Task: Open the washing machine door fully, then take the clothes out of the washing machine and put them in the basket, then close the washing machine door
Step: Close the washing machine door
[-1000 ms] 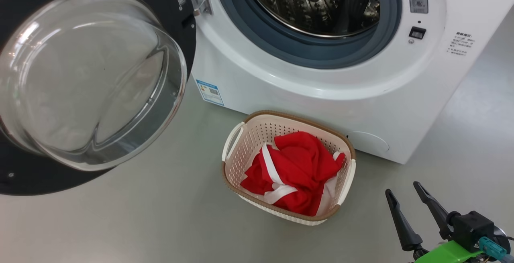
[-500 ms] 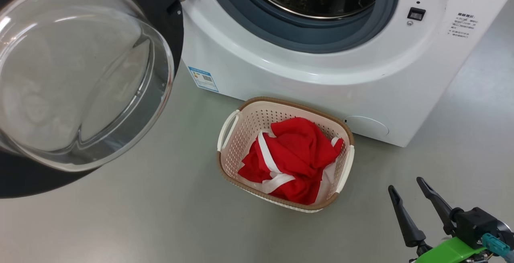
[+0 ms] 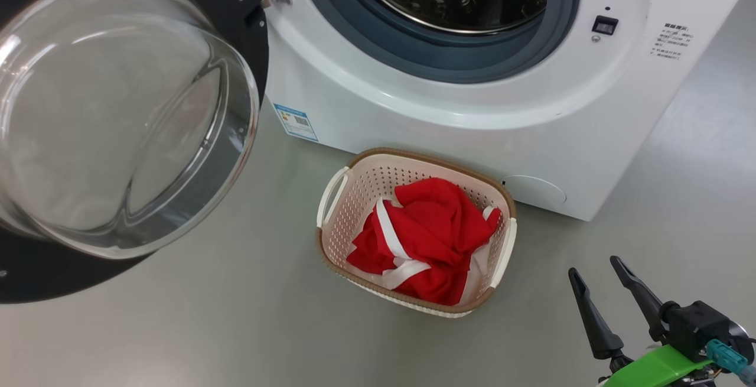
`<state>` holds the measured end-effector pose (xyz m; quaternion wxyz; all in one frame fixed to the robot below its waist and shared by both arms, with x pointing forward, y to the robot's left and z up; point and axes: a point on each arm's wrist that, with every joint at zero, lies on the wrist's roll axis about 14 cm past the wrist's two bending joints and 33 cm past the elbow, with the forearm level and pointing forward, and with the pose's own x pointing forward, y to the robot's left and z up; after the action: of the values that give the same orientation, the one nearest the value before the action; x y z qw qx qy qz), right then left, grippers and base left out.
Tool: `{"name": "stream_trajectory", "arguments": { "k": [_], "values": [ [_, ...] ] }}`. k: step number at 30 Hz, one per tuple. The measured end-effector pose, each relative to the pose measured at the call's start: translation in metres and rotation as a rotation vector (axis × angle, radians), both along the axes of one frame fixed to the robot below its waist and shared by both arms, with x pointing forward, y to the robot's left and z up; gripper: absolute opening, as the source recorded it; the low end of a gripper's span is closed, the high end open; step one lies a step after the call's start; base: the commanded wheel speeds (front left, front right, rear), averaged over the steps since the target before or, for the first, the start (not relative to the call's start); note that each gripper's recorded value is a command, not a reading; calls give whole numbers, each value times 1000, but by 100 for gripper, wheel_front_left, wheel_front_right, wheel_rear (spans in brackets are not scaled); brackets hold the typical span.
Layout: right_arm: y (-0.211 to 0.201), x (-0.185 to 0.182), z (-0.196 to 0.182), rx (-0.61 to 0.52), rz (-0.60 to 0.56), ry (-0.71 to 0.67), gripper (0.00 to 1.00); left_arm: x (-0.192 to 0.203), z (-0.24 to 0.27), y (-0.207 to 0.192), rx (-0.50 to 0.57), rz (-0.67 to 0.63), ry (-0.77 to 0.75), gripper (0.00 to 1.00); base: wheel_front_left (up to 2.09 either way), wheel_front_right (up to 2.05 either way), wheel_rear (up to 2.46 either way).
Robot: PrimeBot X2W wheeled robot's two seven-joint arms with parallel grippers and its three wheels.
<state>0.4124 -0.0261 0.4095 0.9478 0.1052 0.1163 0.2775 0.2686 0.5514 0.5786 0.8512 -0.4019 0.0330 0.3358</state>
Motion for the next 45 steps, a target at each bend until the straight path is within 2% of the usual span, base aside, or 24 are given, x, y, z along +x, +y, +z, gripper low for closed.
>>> {"name": "stream_trajectory", "arguments": {
  "k": [23,32,38,45],
  "values": [
    [8,-9,30,39,-19,-56,100,-11,11,-47,-60,-277,-22,0,0,0,0],
    [11,-13,39,49,-18,-74,100,5,18,-99,-84,-485,-79,0,0,0,0],
    [11,-16,43,57,-26,-80,100,6,24,-118,-56,-559,-91,0,0,0,0],
    [7,-22,42,55,-38,-73,100,21,30,-167,-23,-730,-97,0,0,0,0]
  ]
}}
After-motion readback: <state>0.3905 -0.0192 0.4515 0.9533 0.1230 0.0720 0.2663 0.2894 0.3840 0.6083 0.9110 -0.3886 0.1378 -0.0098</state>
